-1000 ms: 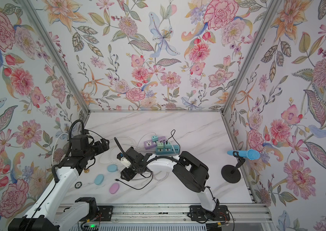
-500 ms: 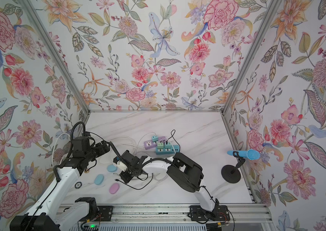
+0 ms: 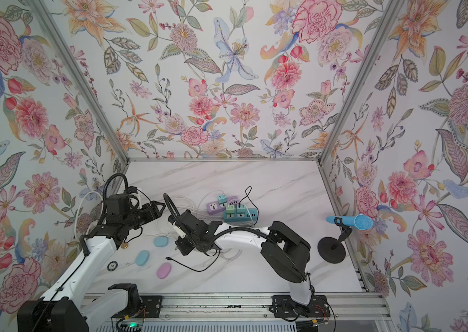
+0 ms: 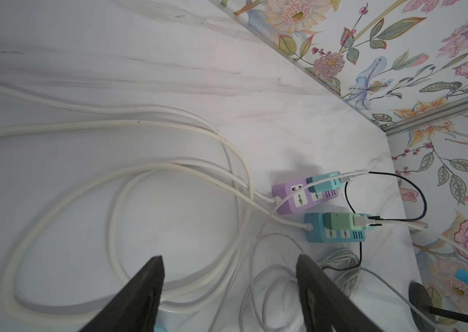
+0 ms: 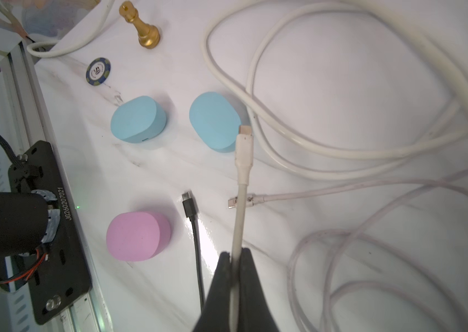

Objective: Charge the bluetooth headset
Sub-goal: Pick up the charging cable from the center of the board.

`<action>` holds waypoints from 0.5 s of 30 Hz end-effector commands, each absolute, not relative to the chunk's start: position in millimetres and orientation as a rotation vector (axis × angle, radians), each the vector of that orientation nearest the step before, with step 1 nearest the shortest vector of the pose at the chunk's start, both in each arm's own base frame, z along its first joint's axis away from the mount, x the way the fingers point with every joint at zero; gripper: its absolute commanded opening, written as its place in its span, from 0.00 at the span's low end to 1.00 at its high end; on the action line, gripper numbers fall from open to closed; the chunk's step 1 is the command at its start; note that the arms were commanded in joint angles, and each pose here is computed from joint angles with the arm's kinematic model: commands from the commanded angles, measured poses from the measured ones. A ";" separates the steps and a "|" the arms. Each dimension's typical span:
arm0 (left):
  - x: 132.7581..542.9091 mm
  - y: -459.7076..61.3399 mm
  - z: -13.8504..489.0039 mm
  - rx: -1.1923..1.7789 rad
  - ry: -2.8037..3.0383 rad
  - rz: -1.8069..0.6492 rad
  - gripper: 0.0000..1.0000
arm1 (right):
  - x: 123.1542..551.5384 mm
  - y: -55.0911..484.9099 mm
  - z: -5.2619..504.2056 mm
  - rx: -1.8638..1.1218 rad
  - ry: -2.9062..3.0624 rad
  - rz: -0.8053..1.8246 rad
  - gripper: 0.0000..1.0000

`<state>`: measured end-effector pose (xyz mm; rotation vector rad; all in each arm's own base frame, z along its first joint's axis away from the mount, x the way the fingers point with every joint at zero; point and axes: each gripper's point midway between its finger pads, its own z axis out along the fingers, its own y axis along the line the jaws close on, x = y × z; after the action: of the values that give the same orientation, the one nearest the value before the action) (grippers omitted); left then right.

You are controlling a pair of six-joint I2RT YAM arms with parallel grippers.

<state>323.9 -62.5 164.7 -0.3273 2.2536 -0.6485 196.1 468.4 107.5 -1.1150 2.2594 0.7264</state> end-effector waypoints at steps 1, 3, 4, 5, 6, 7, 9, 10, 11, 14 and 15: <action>328.6 -71.8 181.8 -0.240 2.205 -0.713 0.78 | 212.6 453.6 132.6 -0.992 2.222 0.626 0.00; 328.8 -79.4 186.8 -0.208 2.190 -0.763 0.82 | 216.4 449.3 148.0 -0.954 2.189 0.606 0.00; 329.2 -84.0 189.8 -0.190 2.180 -0.790 0.83 | 217.1 448.4 155.1 -0.943 2.172 0.602 0.00; 329.8 -89.1 192.7 -0.170 2.170 -0.810 0.84 | 217.6 446.4 162.3 -0.932 2.157 0.597 0.00; 330.7 -93.4 195.9 -0.160 2.164 -0.816 0.84 | 218.1 444.7 170.4 -0.924 2.136 0.593 0.00; 331.6 -98.4 198.6 -0.147 2.159 -0.818 0.85 | 218.8 442.5 177.1 -0.916 2.120 0.590 0.00; 333.8 -114.2 206.0 -0.103 2.146 -0.832 0.86 | 220.8 434.0 192.8 -0.897 2.081 0.575 0.00; 335.8 -120.9 210.0 -0.090 2.137 -0.840 0.86 | 221.7 430.1 199.8 -0.891 2.063 0.573 0.00; 337.8 -128.6 212.6 -0.082 2.135 -0.853 0.86 | 222.8 424.5 207.2 -0.887 2.044 0.570 0.00; 341.5 -148.3 219.6 -0.129 2.109 -0.960 0.86 | 226.0 407.8 226.6 -0.891 2.004 0.598 0.00; 342.8 -155.1 226.0 -0.140 2.074 -1.021 0.86 | 227.4 402.2 232.3 -0.892 1.992 0.611 0.00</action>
<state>332.1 -140.9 199.0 -0.0920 2.1741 -0.8988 219.2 421.0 211.6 -0.9004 2.0469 0.6224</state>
